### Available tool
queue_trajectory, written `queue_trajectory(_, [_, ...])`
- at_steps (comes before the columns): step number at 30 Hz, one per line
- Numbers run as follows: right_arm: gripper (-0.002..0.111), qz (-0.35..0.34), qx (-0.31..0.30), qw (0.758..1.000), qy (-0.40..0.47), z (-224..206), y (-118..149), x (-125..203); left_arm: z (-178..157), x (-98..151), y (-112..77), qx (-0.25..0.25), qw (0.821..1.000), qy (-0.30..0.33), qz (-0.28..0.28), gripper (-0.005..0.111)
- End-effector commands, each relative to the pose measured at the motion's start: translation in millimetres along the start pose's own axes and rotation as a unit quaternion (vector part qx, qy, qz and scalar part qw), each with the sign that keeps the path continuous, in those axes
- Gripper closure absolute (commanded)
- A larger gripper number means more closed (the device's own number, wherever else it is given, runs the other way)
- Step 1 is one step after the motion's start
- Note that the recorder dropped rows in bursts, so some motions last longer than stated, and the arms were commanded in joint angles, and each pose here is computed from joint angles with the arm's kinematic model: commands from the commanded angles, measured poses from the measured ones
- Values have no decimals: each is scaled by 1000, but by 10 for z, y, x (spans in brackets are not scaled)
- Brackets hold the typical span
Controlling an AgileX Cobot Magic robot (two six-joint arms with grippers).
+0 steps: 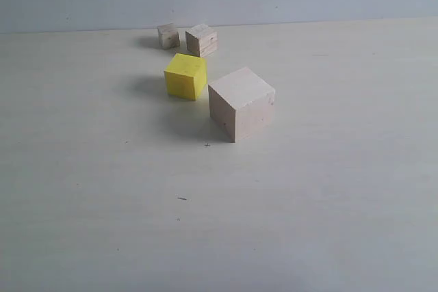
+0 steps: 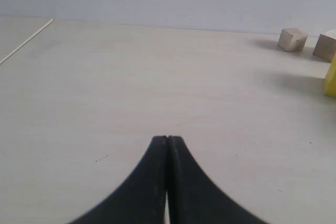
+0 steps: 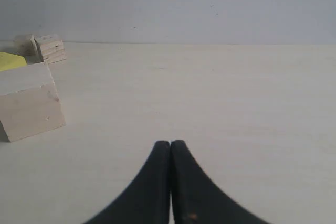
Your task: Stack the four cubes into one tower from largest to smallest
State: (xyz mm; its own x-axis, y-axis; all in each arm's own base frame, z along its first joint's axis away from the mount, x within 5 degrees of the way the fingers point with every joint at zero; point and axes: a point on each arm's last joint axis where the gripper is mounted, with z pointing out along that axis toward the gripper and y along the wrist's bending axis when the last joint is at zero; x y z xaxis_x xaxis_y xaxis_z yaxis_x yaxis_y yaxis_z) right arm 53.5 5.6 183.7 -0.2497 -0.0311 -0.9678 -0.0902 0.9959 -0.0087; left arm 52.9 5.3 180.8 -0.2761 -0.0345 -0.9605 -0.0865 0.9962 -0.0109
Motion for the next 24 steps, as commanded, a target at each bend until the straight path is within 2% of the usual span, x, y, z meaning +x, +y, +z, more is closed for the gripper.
queue_trajectory(1, [108,1,4,1000,-3,1,-4,8,-1,-3,0,0,1000,-6,1,107])
queue_trajectory(22, [108,2,3,1000,-3,1,-3,8,-1,-6,0,0,1000,-8,1,107])
queue_trajectory(23, [108,2,3,1000,-3,1,-3,8,-1,-13,-1,0,1000,-12,1,107])
queue_trajectory(24, [108,2,3,1000,-3,1,-3,8,-4,-71,-6,3,999,-44,-1,107])
